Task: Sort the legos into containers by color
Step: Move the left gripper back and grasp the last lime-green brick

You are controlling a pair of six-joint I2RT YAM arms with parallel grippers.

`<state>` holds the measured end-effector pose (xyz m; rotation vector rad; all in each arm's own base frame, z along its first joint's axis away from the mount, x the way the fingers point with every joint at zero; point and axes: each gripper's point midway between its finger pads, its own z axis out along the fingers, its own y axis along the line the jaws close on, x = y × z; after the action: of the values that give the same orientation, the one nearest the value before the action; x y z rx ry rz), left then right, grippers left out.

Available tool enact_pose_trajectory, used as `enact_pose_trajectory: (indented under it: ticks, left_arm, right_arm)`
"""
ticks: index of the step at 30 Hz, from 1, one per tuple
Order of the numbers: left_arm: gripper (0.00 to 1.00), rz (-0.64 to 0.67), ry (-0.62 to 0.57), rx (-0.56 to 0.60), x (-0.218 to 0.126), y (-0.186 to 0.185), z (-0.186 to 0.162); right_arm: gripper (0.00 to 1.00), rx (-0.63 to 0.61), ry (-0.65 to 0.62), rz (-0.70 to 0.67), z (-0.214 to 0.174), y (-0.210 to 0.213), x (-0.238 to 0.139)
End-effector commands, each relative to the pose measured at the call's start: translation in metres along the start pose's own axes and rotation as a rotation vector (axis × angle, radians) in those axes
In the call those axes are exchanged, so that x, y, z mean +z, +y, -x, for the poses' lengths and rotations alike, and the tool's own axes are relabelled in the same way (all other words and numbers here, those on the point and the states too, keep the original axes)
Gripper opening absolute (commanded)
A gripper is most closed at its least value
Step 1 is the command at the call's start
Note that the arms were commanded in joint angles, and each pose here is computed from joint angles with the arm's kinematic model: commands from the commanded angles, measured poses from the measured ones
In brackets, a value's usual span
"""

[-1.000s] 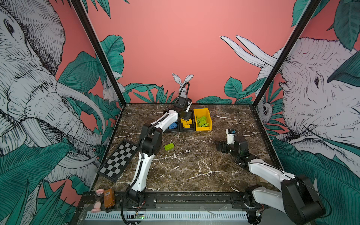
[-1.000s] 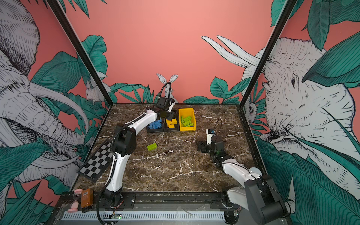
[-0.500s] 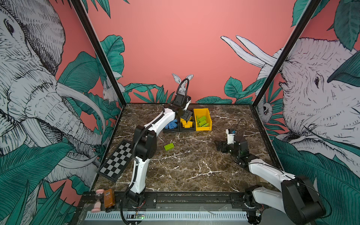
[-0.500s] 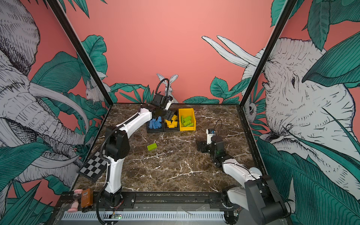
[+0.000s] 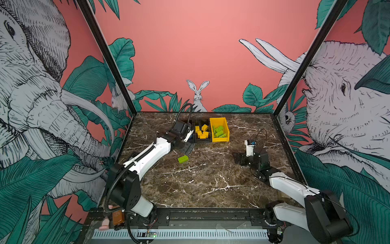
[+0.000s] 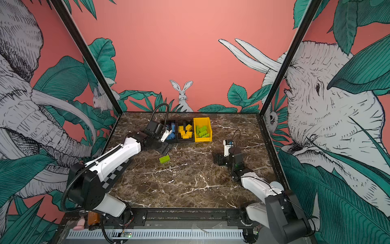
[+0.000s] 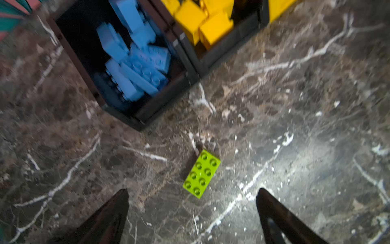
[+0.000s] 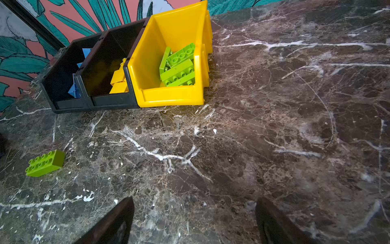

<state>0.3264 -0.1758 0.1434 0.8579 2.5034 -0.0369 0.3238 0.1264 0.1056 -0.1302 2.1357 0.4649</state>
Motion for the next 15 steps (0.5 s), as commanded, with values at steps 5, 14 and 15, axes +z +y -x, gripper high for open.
enact_pose_trajectory:
  ticks: [5,14,15]
  left_arm:
    - [0.95,-0.050,0.050,-0.013,0.014,-0.013,-0.025]
    - [0.94,-0.019,0.151,0.007,0.053,-0.010,-0.041]
    - [0.94,-0.020,0.149,0.002,0.056,-0.010,-0.040]
  right_arm:
    - [0.89,0.001,-0.044,0.016,0.018,0.005,0.001]
    - [0.89,0.002,-0.049,0.017,0.019,0.005,-0.001]
    - [0.89,0.001,-0.050,0.017,0.020,0.005,-0.001]
